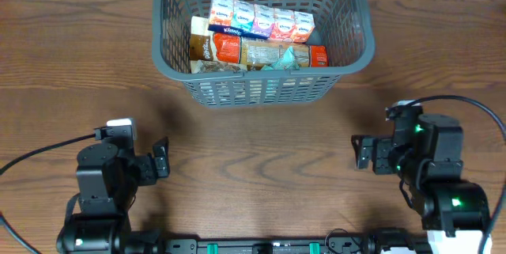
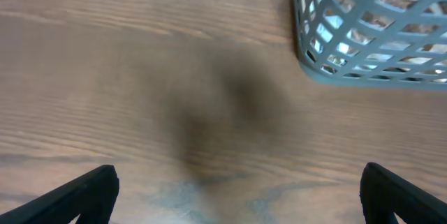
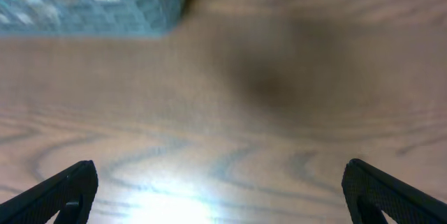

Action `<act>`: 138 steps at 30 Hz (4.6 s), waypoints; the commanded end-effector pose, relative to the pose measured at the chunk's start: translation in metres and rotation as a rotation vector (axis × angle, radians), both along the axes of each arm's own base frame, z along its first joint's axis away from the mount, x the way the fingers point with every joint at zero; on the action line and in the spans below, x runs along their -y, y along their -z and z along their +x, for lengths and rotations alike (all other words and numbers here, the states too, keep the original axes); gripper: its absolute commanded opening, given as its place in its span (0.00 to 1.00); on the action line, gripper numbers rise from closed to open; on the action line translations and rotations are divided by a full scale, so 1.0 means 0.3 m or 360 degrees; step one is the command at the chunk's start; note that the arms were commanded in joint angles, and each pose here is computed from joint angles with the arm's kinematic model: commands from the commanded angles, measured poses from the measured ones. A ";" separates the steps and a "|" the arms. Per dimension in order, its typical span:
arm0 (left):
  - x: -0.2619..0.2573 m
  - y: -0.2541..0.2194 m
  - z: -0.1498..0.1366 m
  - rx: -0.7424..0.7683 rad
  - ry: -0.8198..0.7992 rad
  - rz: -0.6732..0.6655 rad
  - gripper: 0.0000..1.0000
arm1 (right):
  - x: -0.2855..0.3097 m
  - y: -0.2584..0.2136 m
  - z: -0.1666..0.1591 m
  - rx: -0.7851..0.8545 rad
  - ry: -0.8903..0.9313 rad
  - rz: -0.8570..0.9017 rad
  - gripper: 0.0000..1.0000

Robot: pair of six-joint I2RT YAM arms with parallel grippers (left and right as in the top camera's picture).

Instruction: Pack container

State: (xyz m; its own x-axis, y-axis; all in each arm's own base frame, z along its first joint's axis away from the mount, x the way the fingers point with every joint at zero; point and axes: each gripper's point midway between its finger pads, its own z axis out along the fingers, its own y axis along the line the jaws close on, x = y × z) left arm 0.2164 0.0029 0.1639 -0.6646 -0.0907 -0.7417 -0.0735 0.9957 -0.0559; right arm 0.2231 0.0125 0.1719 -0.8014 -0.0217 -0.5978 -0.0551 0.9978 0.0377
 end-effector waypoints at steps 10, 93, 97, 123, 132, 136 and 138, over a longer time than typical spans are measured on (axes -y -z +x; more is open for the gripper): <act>-0.014 -0.002 0.003 0.0011 -0.0050 -0.0002 0.99 | -0.008 0.078 -0.015 -0.0119 -0.0014 0.0002 0.99; -0.014 -0.002 0.002 0.0011 -0.0050 -0.0002 0.98 | -0.049 0.047 0.072 0.1378 -0.0145 -0.0044 0.99; -0.014 -0.002 0.002 0.0011 -0.0050 -0.0002 0.98 | -0.049 0.047 0.072 0.1378 -0.0145 -0.0044 0.99; 0.091 -0.152 0.066 0.0995 0.0164 -0.0108 0.99 | -0.049 0.047 0.072 0.1378 -0.0146 -0.0045 0.99; 0.078 -0.119 0.112 0.1317 0.0120 -0.0096 0.99 | -0.049 0.047 0.072 0.1378 -0.0145 -0.0044 0.99; 0.071 -0.052 0.115 0.1187 0.0104 -0.0074 0.98 | -0.049 0.047 0.072 0.1378 -0.0145 -0.0045 0.99; 0.071 -0.006 0.111 0.1101 0.0106 -0.0069 0.99 | -0.049 0.047 0.072 0.1378 -0.0146 -0.0045 0.99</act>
